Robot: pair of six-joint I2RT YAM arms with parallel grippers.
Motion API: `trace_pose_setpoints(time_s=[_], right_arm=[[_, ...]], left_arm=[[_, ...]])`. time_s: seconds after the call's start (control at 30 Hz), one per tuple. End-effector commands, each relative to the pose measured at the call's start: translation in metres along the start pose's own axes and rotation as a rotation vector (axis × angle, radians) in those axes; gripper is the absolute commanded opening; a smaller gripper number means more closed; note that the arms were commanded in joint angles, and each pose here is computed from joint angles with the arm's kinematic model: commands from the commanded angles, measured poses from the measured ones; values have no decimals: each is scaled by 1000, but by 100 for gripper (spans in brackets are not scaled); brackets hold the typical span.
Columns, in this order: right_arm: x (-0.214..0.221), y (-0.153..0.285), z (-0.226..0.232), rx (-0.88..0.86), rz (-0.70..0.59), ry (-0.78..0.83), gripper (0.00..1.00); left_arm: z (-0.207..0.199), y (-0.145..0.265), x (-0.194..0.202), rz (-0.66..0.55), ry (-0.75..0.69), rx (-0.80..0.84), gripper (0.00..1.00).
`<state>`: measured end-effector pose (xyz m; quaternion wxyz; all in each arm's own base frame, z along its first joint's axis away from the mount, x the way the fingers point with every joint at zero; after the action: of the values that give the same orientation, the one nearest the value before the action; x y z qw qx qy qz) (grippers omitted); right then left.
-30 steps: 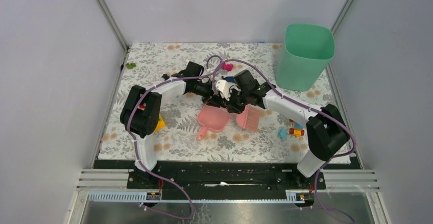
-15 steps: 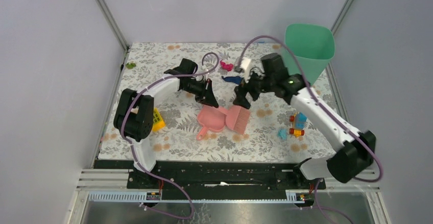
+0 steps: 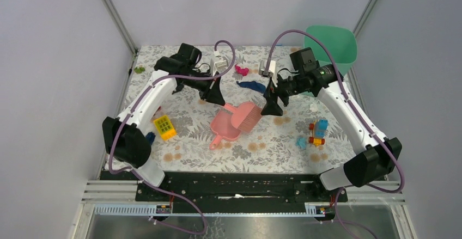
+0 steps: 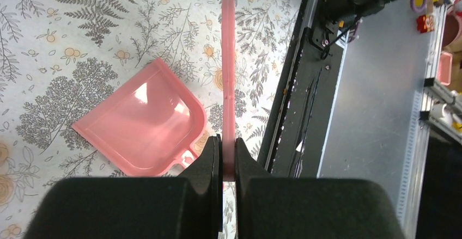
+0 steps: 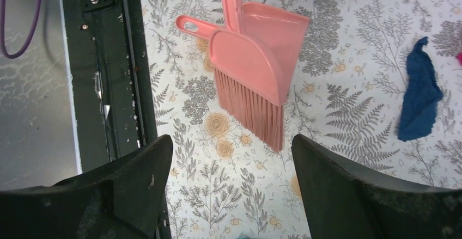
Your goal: Sweep away the paper scraps from the table
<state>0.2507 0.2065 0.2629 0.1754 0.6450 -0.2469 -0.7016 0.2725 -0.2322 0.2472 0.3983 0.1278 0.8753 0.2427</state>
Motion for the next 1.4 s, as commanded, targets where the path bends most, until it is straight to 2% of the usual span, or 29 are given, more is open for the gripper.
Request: trace_pose_setpoints(time_s=[0.0,0.23,0.37,0.47,0.57,0.63,0.67,0.73,0.77,0.8,0.9,1.1,1.37], right_arm=[[-13,-1,8,-67,-53,50,86],[-24,-18,3,-110,-141,-63,81],[-31,-25,2,-149,-170,-106,70],[-30,-29,2,-166,-166,-129,57],[-26,-30,5,-173,-159,-147,36],[-24,-29,8,-177,-152,-155,18],[-23,-28,10,-181,-150,-158,11],[-24,-26,15,-198,-153,-164,0],[-26,-24,18,-208,-156,-169,0],[-27,-23,20,-220,-160,-176,0],[-28,-24,26,-266,-174,-224,0],[-29,-30,29,-324,-192,-298,0],[-24,-34,25,-314,-181,-324,0]], left_arm=[[-32,19,-14,-62,-210,20,0],[-59,28,-40,-142,-233,104,0],[-63,29,-45,-151,-221,123,0],[-65,28,-47,-159,-205,137,0],[-65,27,-48,-165,-191,144,0],[-65,27,-48,-168,-185,145,0],[-64,27,-48,-169,-184,141,3],[-61,26,-47,-165,-175,132,47],[-61,25,-45,-159,-177,134,60],[-63,24,-42,-151,-183,149,66],[-65,21,-37,-141,-173,195,70],[-60,12,-26,-83,-155,241,66],[-57,4,-17,-55,-117,263,51]])
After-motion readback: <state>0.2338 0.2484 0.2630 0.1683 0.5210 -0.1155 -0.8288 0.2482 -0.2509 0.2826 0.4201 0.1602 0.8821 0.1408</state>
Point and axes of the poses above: each gripper's point midway between its finger pads, its own y axis back along the fingers, its own z axis along the line the jaws close on, x = y × z, the point moved 2 cm from there along y, back along the fingers, and after that the axes turned 6 degrees about y, right-handed, at the moved point
